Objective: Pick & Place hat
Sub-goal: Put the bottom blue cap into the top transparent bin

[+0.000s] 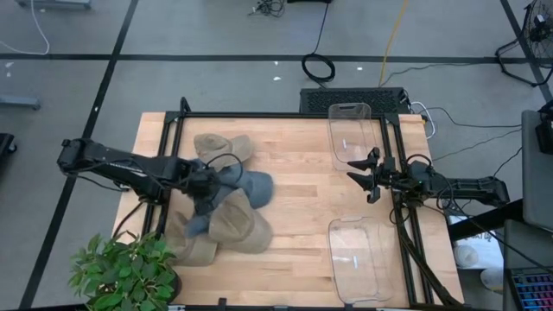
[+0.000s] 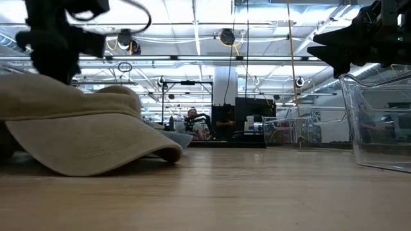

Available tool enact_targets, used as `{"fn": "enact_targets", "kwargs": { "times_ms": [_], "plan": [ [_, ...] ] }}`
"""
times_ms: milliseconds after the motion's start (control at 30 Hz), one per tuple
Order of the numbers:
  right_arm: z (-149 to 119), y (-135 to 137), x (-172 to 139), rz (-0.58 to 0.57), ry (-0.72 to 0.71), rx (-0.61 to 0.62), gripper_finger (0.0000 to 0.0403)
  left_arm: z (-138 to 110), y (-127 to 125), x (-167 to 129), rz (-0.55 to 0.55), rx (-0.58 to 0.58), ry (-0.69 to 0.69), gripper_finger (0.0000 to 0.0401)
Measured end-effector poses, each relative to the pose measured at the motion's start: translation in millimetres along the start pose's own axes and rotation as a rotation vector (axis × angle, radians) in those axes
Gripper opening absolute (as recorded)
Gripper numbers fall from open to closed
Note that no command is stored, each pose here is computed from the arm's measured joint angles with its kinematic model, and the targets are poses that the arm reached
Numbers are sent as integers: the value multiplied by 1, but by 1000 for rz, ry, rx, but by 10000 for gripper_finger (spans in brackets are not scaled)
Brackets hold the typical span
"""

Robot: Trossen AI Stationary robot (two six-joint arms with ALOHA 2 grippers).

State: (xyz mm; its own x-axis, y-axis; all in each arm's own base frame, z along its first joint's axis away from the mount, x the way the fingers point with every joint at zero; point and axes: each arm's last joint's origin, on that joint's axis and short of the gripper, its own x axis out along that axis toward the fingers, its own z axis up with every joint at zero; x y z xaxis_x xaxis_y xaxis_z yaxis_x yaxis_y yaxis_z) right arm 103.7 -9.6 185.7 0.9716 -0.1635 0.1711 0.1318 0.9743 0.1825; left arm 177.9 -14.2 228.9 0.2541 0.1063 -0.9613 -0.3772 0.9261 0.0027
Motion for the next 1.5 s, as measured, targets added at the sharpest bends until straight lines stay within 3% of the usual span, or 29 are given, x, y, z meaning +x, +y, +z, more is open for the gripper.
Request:
{"fn": "enact_targets", "kwargs": {
  "times_ms": [367, 600, 700, 833, 1033, 1233, 1367, 1500],
  "plan": [
    [0, 0, 0, -1, 0, 2, 167, 25, 1, -82, 125, 54, -168, 2],
    [3, -1, 0, -32, -30, -2, 167, 34, 1, -112, 169, 107, -290, 1],
    [8, -2, 0, -95, -96, 34, 167, 38, 0, -116, 187, 138, -324, 1],
    [8, -1, 3, -89, -105, 88, 167, 53, -5, -116, 213, 197, -320, 1],
    [1, -2, 15, -104, -42, 157, 167, 93, -18, -106, 214, 321, -250, 0],
    [-13, -2, 36, -153, 134, 217, 167, 134, -28, -98, 175, 506, -199, 0],
    [-12, 1, 57, -143, 131, 239, 167, 157, -31, -95, 195, 606, -197, 0],
    [-11, 7, 80, -35, 123, 253, 167, 175, -35, -93, 210, 697, -200, 0]
  ]
}}
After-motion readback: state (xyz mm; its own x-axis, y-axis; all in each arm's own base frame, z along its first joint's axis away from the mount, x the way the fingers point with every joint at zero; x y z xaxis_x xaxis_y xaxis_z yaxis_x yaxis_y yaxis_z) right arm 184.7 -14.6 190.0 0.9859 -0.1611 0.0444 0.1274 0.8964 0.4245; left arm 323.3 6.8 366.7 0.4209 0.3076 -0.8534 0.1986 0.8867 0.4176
